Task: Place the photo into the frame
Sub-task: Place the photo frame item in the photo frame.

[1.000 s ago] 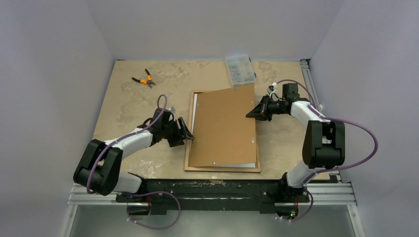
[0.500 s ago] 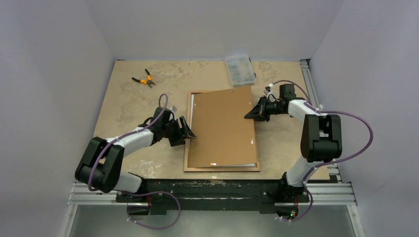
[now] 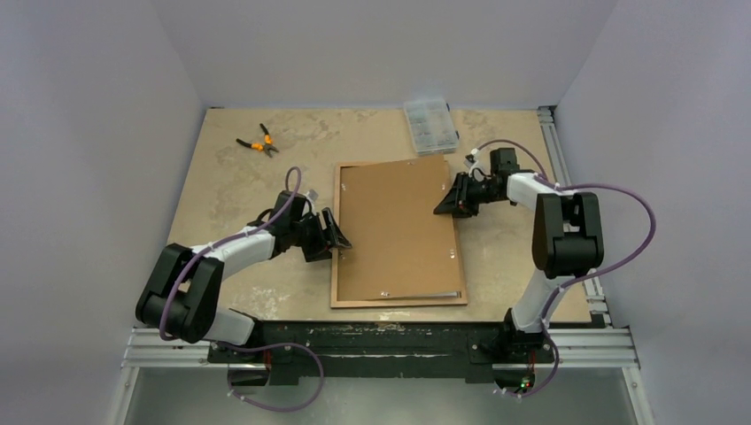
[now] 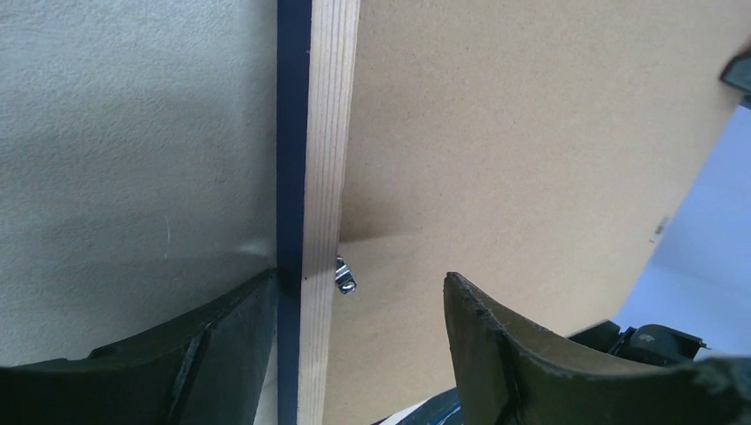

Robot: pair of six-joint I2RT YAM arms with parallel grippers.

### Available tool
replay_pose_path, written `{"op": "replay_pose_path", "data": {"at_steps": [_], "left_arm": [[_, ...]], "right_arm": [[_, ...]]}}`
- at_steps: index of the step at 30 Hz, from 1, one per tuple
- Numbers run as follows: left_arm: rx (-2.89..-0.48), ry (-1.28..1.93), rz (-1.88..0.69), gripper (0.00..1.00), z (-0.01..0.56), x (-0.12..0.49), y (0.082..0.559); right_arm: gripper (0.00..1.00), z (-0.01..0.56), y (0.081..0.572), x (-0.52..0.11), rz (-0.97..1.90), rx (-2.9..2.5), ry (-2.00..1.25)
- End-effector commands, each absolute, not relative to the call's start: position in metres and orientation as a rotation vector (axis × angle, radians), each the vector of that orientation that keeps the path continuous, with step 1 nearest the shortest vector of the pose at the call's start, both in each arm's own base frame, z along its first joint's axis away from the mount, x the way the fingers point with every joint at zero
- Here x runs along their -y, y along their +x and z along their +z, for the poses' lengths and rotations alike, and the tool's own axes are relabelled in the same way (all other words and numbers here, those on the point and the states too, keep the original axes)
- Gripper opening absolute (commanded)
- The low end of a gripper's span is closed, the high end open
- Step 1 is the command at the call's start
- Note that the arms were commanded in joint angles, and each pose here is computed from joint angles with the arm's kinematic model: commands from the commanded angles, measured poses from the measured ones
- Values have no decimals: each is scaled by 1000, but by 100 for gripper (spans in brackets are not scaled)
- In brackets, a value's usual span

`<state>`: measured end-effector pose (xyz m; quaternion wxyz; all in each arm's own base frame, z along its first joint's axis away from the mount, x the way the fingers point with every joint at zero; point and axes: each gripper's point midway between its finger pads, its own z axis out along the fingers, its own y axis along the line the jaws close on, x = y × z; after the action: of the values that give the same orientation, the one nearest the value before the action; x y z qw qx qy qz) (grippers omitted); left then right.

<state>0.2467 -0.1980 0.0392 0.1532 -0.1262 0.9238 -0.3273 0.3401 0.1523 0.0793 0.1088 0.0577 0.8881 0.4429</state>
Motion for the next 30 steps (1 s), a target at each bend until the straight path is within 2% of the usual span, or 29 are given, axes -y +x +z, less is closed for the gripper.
{"op": "replay_pose_path", "data": {"at_steps": [1,4,7,15,22,30], "left_arm": [[-2695,-331,-867,67,23,192,242],[-2699,-331,-858,67,22,191,242],[-2699,-333,-858,67,22,191,243],[-2705,-333,-854,67,21,191,242],[-2712,-332,-837,67,21,189,241],[-2712,-334,-820,67,23,187,240]], "right_arm": [[33,51,310,-160,1186,-2787,110],[48,51,313,-156,1123,-2788,115],[57,51,316,-154,1076,-2797,110],[68,49,319,-150,880,-2848,70],[97,53,319,-134,605,-2887,46],[98,68,324,-118,432,-2859,66]]}}
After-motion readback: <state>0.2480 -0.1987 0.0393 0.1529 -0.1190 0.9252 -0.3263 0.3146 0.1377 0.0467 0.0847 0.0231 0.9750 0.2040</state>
